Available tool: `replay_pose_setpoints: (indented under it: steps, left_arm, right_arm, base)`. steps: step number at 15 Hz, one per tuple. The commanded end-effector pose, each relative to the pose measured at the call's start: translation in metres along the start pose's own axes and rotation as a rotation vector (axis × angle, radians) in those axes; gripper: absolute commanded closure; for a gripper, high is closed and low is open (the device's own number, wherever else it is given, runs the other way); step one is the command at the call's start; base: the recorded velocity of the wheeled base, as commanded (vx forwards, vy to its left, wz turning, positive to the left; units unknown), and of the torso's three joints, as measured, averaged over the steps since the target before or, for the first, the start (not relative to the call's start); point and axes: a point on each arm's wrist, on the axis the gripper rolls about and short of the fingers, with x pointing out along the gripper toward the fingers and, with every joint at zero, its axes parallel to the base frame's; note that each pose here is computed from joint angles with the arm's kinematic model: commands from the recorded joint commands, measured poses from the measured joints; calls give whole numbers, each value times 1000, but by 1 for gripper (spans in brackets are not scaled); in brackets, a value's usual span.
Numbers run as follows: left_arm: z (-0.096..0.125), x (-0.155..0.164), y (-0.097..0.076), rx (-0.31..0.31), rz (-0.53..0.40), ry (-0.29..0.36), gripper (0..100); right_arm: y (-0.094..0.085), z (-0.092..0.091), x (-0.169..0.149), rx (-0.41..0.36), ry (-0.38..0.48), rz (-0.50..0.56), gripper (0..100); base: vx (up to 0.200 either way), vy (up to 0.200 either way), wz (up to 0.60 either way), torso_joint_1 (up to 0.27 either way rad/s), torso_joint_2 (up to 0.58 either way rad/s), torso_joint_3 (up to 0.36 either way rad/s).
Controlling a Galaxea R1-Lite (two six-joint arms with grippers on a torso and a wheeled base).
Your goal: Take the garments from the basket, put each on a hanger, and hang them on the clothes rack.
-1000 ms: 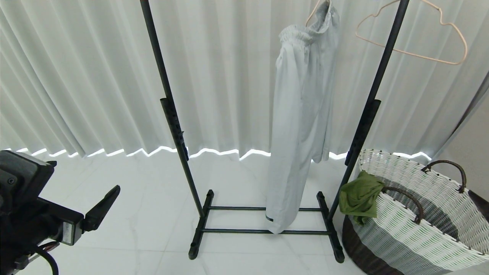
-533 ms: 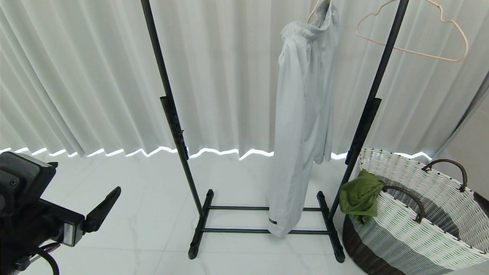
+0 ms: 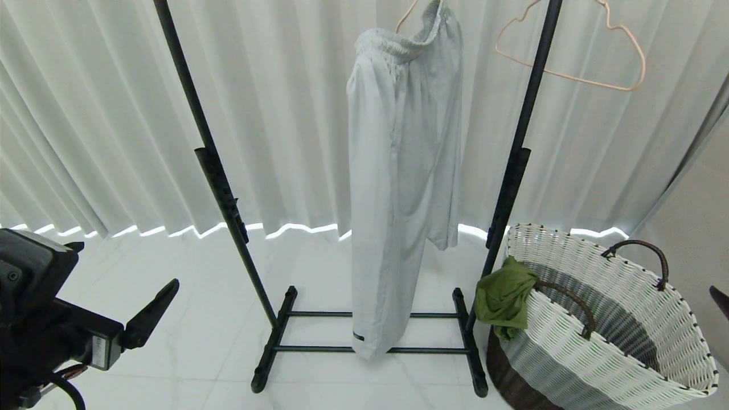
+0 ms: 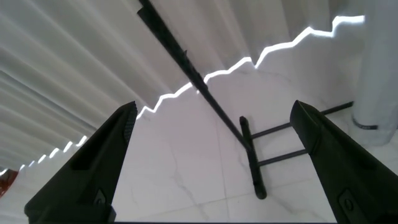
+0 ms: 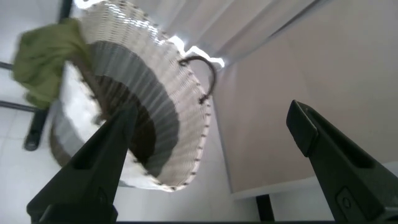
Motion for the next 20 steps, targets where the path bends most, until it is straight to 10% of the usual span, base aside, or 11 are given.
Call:
replay_pose_setpoints:
  steps: [1, 11, 20]
  left_arm:
    - [0, 0, 0, 0, 1, 1, 0]
    - [2, 2, -5, 10, -44, -13, 0]
    - [-7, 12, -13, 16, -84, 53, 0]
  right_arm:
    - [2, -3, 0, -6, 10, 6, 0]
    - [12, -13, 3, -88, 17, 106, 0]
    - [58, -25, 60, -163, 159, 425, 0]
  base:
    - [0, 0, 0, 0, 0, 0]
    - [120, 0, 0, 2, 1, 2]
    - [133, 0, 0, 1, 1, 3]
